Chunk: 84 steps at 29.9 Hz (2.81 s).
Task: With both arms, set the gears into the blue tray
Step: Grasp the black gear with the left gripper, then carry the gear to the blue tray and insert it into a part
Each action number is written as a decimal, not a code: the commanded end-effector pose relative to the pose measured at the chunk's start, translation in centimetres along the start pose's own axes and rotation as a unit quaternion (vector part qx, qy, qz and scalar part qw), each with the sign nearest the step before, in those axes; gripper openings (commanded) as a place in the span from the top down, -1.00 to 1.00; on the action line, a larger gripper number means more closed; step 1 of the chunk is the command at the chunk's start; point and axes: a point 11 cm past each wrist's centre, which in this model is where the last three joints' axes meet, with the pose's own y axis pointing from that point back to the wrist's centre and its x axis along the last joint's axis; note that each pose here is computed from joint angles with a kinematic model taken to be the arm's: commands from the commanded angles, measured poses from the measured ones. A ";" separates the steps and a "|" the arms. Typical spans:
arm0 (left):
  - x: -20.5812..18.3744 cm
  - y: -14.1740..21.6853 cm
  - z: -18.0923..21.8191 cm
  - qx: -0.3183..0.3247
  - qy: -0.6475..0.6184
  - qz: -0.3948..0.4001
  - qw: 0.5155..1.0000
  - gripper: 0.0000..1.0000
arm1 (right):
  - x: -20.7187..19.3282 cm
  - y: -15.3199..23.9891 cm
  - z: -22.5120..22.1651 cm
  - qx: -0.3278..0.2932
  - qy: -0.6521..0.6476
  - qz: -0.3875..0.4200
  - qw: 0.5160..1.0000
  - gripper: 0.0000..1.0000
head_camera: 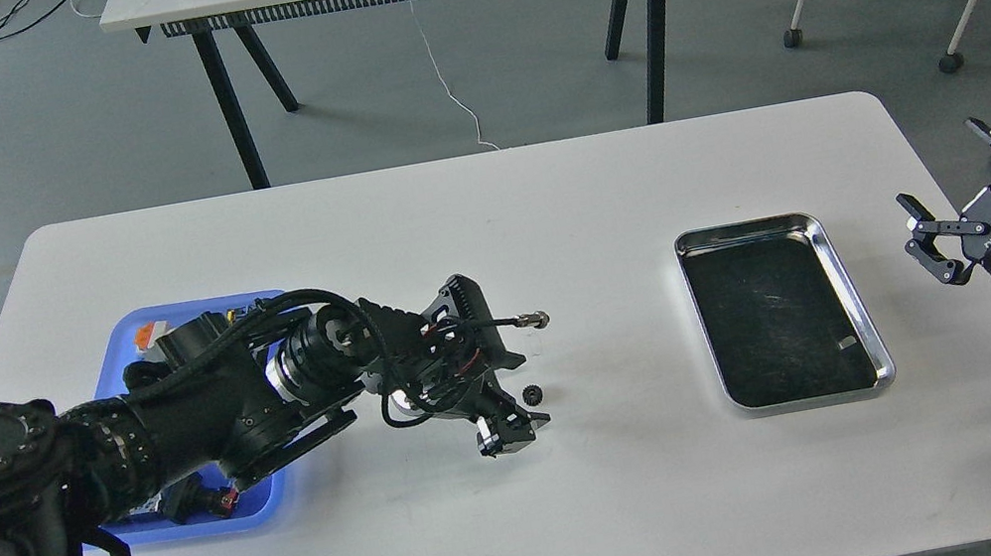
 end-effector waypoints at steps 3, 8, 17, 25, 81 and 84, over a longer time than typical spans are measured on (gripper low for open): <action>-0.3 -0.1 0.0 0.001 0.005 -0.001 1.000 -0.27 | 0.0 0.0 0.0 0.000 0.000 0.000 1.000 -0.92; -0.5 -0.1 -0.1 0.003 0.006 -0.003 1.000 0.09 | 0.0 0.0 0.0 0.000 0.000 0.000 1.000 -0.92; -0.2 -0.3 0.1 0.001 0.005 -0.001 1.000 0.08 | 0.0 0.0 0.0 0.000 0.000 0.000 1.000 -0.92; 0.2 -0.5 0.3 -0.002 0.005 0.004 1.000 0.08 | 0.1 0.1 0.0 -0.001 0.001 0.001 1.000 -0.92; -15.2 19.8 -9.2 0.184 0.132 -0.036 0.973 0.69 | -0.4 -0.6 -0.8 0.006 0.004 -0.007 1.000 -0.92; -15.8 19.0 -9.2 0.186 0.145 -0.036 0.971 0.65 | -0.4 -0.5 -0.7 0.006 0.004 -0.006 1.000 -0.92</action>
